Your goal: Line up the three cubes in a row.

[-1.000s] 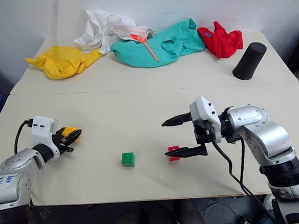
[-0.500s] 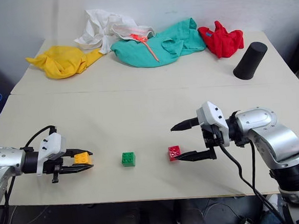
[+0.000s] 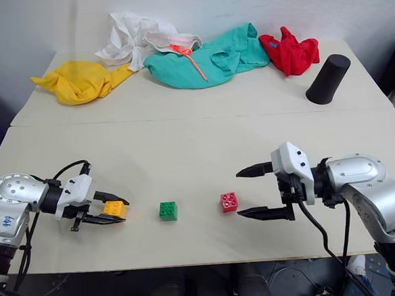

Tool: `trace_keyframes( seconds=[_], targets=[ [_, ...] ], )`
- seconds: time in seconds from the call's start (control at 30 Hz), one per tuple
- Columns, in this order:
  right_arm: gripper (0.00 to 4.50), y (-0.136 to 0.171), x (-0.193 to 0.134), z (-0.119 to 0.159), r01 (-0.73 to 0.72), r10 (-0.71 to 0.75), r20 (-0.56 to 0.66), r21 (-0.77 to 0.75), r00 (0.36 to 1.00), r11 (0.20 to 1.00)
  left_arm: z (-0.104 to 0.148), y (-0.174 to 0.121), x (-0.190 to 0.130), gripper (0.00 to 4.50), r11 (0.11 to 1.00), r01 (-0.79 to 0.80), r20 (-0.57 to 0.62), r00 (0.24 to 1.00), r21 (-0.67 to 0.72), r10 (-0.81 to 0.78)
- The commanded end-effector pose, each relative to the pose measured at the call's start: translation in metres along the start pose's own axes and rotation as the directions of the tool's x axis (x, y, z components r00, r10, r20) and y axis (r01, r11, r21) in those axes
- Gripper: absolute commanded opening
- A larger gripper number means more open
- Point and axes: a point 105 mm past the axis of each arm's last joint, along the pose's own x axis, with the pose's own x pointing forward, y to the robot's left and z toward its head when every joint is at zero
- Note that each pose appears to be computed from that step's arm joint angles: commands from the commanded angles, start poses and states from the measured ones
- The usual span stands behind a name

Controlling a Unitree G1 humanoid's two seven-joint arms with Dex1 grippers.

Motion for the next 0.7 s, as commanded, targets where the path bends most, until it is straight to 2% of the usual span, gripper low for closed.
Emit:
trace_keyframes(
  seconds=[0.03,0.3,0.37,0.6,0.63,0.7],
  targets=[
    [4.50,0.002,-0.008,0.006,0.009,-0.009,-0.005,-0.031,1.000,0.999,0.004,-0.002,-0.001,1.53,0.999,0.015,0.008,1.000,0.034,-0.015],
    [4.50,0.001,-0.007,0.007,0.000,0.000,-0.011,-0.030,1.000,1.000,0.000,-0.005,0.001,1.53,1.000,-0.001,0.029,1.000,0.018,0.000],
    [4.50,0.001,-0.008,0.005,-0.010,0.009,-0.022,-0.031,1.000,0.999,-0.002,-0.007,0.002,2.26,1.000,0.006,0.038,0.999,0.012,-0.006],
    [4.50,-0.006,-0.018,0.006,-0.037,0.034,-0.063,-0.037,0.997,0.999,-0.009,-0.009,-0.004,4.26,1.000,-0.018,0.003,1.000,0.010,0.018],
    [4.50,-0.006,-0.019,0.005,-0.045,0.042,-0.073,-0.033,0.996,0.998,-0.009,-0.009,-0.008,4.48,1.000,-0.029,0.000,1.000,0.006,0.029],
    [4.50,-0.006,-0.022,0.002,-0.058,0.056,-0.093,-0.027,0.994,0.998,-0.009,-0.012,-0.017,4.48,0.999,-0.047,-0.014,0.999,-0.001,0.047]
  ],
)
